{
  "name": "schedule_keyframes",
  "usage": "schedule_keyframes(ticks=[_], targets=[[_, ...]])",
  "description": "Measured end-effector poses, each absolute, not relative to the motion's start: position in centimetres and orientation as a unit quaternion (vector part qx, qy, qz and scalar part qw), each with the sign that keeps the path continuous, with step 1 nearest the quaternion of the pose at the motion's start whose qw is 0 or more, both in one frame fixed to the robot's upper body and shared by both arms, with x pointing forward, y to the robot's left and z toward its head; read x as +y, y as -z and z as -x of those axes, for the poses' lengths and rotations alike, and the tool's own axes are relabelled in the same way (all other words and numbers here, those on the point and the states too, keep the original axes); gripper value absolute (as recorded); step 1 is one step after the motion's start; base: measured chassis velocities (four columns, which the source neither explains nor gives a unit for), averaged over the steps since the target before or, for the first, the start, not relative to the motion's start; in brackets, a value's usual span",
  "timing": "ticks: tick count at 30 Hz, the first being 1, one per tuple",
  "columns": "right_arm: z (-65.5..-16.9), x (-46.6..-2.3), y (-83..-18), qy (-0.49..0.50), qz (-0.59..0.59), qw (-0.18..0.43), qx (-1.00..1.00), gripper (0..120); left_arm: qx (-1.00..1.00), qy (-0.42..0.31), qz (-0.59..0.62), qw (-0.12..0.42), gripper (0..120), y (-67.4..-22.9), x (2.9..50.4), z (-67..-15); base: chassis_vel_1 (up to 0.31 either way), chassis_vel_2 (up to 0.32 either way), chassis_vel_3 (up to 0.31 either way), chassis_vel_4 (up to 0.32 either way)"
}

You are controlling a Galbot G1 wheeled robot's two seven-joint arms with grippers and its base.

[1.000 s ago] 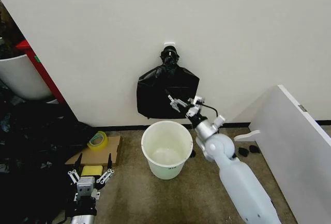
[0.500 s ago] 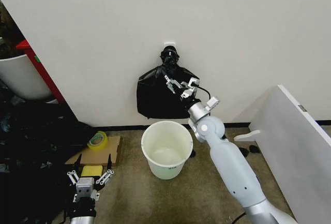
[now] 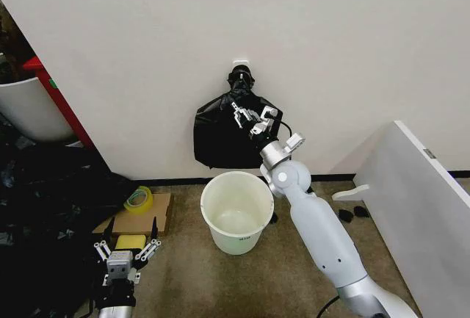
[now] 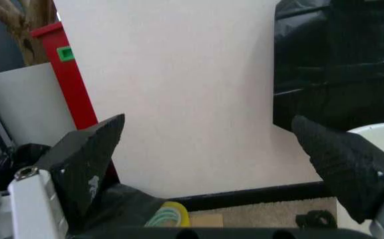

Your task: Place the garbage bag over the trash bin.

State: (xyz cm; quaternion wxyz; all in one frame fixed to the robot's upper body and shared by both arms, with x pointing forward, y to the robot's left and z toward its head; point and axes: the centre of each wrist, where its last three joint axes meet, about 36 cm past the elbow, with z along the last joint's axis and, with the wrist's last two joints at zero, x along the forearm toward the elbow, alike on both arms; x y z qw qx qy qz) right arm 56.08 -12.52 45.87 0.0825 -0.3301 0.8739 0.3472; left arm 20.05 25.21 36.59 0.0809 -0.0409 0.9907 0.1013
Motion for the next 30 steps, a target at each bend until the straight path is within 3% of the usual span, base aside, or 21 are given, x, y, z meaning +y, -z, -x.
schedule_keyframes(ticks=[3, 16, 30], targets=[[-56.1, -12.9, -45.6, -0.345, 0.326, 0.082, 0.876, 0, 0.991, -0.1, 0.041, 0.082, 99, -36.5, 25.2, -20.2, 0.0, 0.0, 0.0, 0.0], [-54.9, -13.4, -44.7, -0.326, 0.325, 0.083, 0.884, 0, 0.991, -0.1, 0.041, 0.081, 99, -36.5, 25.1, -20.1, 0.0, 0.0, 0.0, 0.0], [-48.5, -14.9, -39.8, -0.219, 0.358, 0.075, 0.904, 0, 0.991, -0.099, 0.04, 0.08, 99, -36.6, 24.8, -20.0, 0.0, 0.0, 0.0, 0.0]])
